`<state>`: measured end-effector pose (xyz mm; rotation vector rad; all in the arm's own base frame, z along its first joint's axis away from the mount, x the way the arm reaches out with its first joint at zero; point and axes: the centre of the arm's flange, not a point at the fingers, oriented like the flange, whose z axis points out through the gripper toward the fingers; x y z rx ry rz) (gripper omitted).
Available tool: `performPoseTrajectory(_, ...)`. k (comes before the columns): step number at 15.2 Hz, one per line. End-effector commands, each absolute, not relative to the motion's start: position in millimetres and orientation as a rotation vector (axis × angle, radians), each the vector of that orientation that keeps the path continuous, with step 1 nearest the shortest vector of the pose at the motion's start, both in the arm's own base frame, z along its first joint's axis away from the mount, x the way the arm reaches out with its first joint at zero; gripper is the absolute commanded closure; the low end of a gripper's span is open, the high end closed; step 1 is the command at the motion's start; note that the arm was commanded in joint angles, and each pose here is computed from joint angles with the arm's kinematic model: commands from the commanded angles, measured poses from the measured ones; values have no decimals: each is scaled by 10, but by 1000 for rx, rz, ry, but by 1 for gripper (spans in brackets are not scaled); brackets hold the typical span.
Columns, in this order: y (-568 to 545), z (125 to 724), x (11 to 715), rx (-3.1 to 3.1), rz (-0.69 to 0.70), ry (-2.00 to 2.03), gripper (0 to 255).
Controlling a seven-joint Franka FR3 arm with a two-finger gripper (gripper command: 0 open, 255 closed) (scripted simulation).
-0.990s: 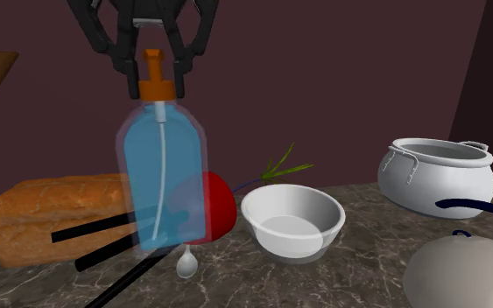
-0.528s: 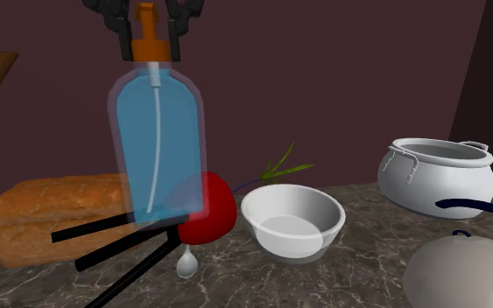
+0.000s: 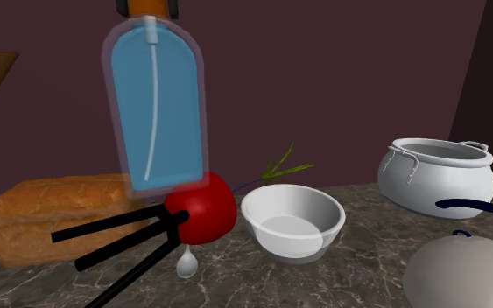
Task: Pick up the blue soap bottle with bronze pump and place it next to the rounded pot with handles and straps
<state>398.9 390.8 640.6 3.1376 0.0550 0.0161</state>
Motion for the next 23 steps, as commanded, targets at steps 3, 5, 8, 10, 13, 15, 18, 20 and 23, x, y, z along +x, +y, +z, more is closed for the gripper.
performPoseTrajectory(3, 3913, 6623, 3996, 3138, 16, 55, 255)
performPoseTrajectory(5, 3913, 6728, 3996, 3138, 16, 55, 255)
performPoseTrajectory(8, 3913, 6887, 3996, 3138, 16, 55, 255)
performPoseTrajectory(10, 3913, 6992, 3996, 3138, 16, 55, 255)
performPoseTrajectory(13, 3795, 7083, 4054, 3138, 16, 55, 255)
performPoseTrajectory(15, 3558, 7084, 4170, 3138, 16, 55, 255)
performPoseTrajectory(18, 3202, 7086, 4344, 3138, 16, 55, 255)
performPoseTrajectory(20, 2965, 7087, 4460, 3138, 16, 55, 255)
performPoseTrajectory(23, 2609, 7088, 4635, 3138, 16, 55, 255)
